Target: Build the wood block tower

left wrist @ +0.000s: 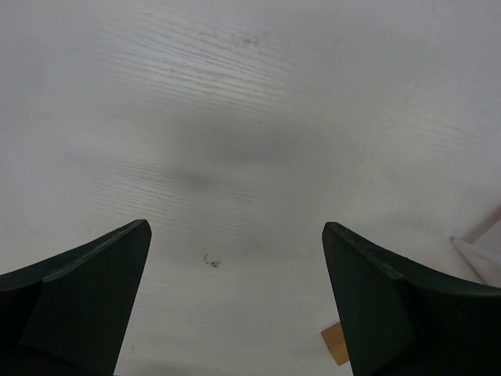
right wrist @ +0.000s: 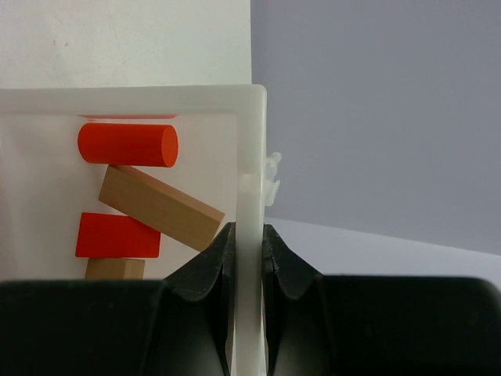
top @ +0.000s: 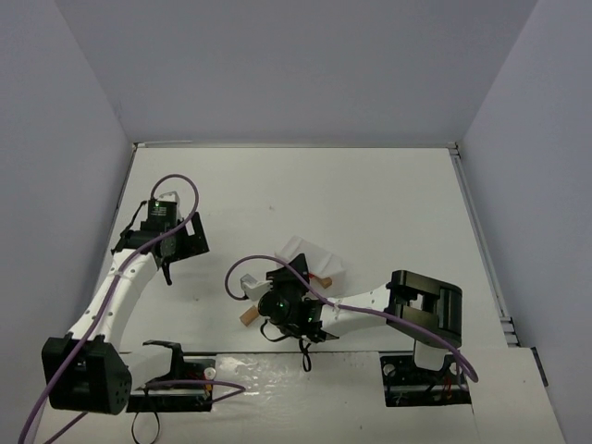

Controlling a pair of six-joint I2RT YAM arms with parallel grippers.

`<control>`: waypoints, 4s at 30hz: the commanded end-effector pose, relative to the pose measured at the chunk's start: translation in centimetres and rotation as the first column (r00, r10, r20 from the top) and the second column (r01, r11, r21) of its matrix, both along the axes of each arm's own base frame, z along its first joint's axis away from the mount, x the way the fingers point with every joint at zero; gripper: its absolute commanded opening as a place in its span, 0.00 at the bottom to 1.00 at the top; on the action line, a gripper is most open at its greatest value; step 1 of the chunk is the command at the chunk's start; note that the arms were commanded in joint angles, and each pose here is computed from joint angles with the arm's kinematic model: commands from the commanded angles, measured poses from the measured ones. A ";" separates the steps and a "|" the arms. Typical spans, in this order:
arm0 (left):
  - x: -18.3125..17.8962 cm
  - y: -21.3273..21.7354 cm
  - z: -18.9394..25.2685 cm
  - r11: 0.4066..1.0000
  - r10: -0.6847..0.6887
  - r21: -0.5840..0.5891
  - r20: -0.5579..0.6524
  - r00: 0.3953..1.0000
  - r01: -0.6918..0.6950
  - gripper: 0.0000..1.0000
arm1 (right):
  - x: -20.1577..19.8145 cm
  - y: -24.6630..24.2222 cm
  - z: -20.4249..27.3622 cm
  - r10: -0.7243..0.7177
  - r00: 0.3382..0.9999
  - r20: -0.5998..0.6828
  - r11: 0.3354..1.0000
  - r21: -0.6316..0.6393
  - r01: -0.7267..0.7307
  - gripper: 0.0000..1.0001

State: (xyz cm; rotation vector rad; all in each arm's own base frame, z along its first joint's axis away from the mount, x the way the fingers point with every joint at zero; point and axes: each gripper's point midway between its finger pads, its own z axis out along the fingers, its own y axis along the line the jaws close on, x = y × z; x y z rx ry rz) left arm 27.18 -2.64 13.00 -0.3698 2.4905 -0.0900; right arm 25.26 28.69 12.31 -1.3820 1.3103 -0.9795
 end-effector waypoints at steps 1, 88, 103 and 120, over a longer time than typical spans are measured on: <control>2.1 -1.4 0.7 0.998 -0.014 -0.068 0.062 0.998 0.019 0.89 | 0.0 -0.4 3.9 -0.073 0.994 0.077 0.988 0.142 0.061 0.00; 0.8 -1.7 6.4 0.990 -0.137 -0.018 0.130 0.982 0.141 0.84 | 25.5 -33.9 9.6 -0.533 0.680 -0.503 -0.079 0.830 0.553 0.00; 0.7 -0.9 7.8 0.983 -0.180 0.054 0.123 0.976 0.174 0.84 | 33.7 -44.1 1.0 -0.360 0.628 -0.689 -0.179 0.712 0.679 0.00; 1.0 -1.2 6.6 0.986 -0.168 0.030 0.084 0.982 0.166 0.84 | 31.6 -38.0 9.3 -0.516 0.667 -0.537 0.026 0.768 0.639 0.76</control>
